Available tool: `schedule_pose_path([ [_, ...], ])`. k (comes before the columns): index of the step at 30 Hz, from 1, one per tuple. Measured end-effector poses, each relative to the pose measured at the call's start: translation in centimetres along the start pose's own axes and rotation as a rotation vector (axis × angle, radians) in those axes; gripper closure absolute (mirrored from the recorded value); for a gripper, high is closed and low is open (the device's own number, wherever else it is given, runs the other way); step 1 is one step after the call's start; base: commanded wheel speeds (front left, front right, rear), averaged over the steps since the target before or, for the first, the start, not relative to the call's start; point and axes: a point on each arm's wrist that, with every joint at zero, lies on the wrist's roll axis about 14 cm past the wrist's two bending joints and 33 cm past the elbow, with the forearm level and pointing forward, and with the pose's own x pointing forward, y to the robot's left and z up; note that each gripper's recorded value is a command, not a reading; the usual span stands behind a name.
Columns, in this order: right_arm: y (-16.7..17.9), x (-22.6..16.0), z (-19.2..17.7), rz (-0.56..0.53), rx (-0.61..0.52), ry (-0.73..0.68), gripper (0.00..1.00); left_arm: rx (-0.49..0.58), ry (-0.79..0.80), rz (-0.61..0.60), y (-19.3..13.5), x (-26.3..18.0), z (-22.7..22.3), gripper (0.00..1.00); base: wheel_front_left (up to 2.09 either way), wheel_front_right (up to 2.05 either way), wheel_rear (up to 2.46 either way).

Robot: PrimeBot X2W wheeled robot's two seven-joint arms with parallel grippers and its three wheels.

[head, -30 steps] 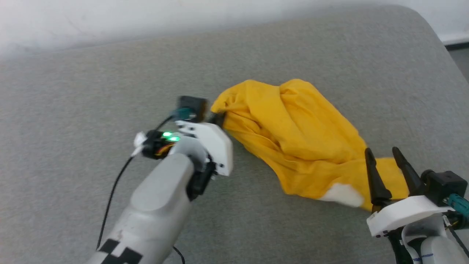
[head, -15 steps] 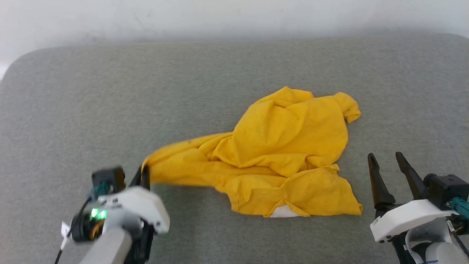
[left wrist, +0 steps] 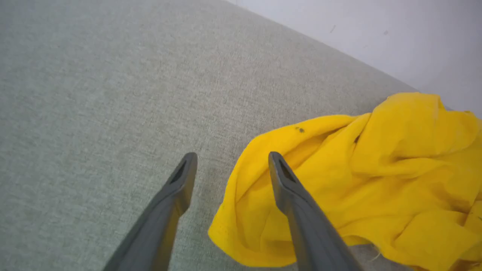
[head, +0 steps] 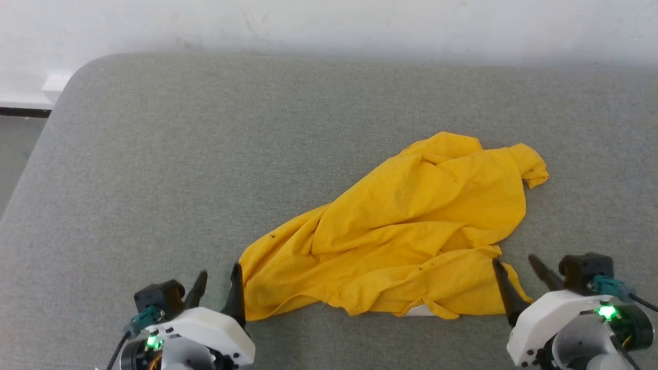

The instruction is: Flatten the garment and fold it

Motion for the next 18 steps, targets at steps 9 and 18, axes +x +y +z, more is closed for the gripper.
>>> schedule_pose_path([
  [9,0.0,-0.7,-5.8,0.0,-0.013,0.325,0.0,0.048,-0.305,-0.043,-2.2,1.2,6.1,0.0,0.0,0.0,0.0],
  [18,0.6,0.4,-7.3,0.026,-0.01,0.457,1.0,0.061,-0.367,-0.04,-2.7,2.3,7.4,0.0,0.0,0.0,0.0],
])
